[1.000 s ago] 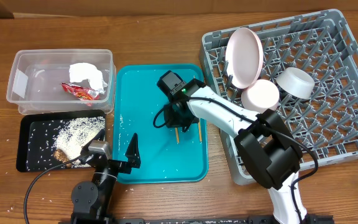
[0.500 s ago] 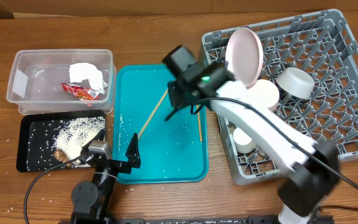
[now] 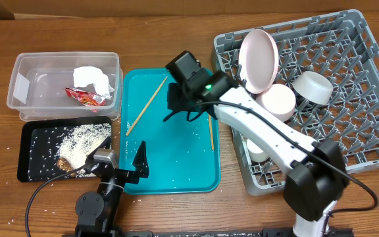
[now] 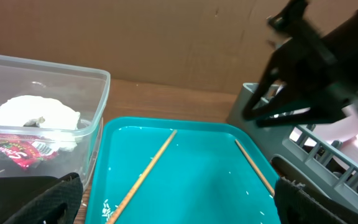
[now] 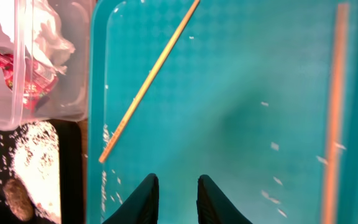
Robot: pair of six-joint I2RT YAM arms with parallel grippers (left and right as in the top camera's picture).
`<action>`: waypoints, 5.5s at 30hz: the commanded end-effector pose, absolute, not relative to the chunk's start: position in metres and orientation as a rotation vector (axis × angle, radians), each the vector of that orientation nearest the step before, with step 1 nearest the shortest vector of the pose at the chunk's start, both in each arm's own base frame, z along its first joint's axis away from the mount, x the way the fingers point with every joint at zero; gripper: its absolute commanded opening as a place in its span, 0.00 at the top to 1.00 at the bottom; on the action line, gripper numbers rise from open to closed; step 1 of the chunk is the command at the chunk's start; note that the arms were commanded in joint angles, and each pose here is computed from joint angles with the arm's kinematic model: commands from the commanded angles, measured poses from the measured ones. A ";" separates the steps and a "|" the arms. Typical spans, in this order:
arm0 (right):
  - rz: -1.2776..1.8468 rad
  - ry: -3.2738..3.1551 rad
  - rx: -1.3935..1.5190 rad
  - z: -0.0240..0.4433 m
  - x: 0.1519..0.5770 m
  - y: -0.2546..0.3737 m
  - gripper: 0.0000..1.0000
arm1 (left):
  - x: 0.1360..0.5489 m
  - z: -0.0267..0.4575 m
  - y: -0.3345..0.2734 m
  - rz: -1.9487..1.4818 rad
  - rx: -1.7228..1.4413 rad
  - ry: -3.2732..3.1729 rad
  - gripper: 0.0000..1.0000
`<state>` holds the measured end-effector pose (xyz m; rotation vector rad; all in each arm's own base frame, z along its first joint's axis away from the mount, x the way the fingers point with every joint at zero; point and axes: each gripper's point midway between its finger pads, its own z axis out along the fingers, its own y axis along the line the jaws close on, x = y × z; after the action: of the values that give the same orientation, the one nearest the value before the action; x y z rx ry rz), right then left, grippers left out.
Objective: Sort waste into correct bins and load items into the dishwasher
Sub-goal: 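Reach the right gripper to a wooden chopstick on the tray and grasp, then carry the chopstick with the right gripper and drop it into the rack, then reach the right gripper to the second chopstick and grasp it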
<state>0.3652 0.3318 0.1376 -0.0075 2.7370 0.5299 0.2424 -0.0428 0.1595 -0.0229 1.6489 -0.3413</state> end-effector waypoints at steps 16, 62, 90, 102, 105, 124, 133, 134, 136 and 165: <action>0.070 2.875 -0.398 0.056 0.359 0.274 0.57 | 0.242 0.159 -0.043 -0.346 -0.023 1.647 0.00; 0.050 2.742 -0.430 0.155 0.401 0.169 0.96 | 0.242 0.159 -0.043 -0.346 -0.023 1.647 0.00; 0.915 2.582 -0.102 0.204 0.399 0.349 0.30 | 0.242 0.159 -0.043 -0.346 -0.023 1.647 0.00; 1.080 2.519 -0.169 0.115 0.427 0.430 0.31 | 0.242 0.159 -0.043 -0.346 -0.023 1.647 0.00; 1.139 2.509 -0.181 0.100 0.429 0.441 0.31 | 0.242 0.159 -0.043 -0.346 -0.023 1.647 0.00; 0.739 2.827 0.019 0.010 0.410 0.388 0.43 | 0.242 0.159 -0.043 -0.346 -0.023 1.647 0.00; 0.879 2.545 -0.341 0.062 0.427 0.439 0.40 | 0.242 0.159 -0.043 -0.346 -0.023 1.647 0.00; 0.895 2.520 -0.346 0.066 0.429 0.443 0.40 | 0.242 0.159 -0.043 -0.346 -0.023 1.647 0.00; 0.918 2.480 -0.350 0.072 0.432 0.450 0.40 | 0.242 0.159 -0.043 -0.345 -0.023 1.647 0.00; 0.580 2.741 -0.250 0.030 0.416 0.385 0.49 | 0.242 0.159 -0.043 -0.346 -0.023 1.647 0.00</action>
<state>0.4055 0.4146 0.0189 -0.3096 2.7336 0.6745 0.2424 -0.0429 0.1593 -0.0227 1.6493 -0.3416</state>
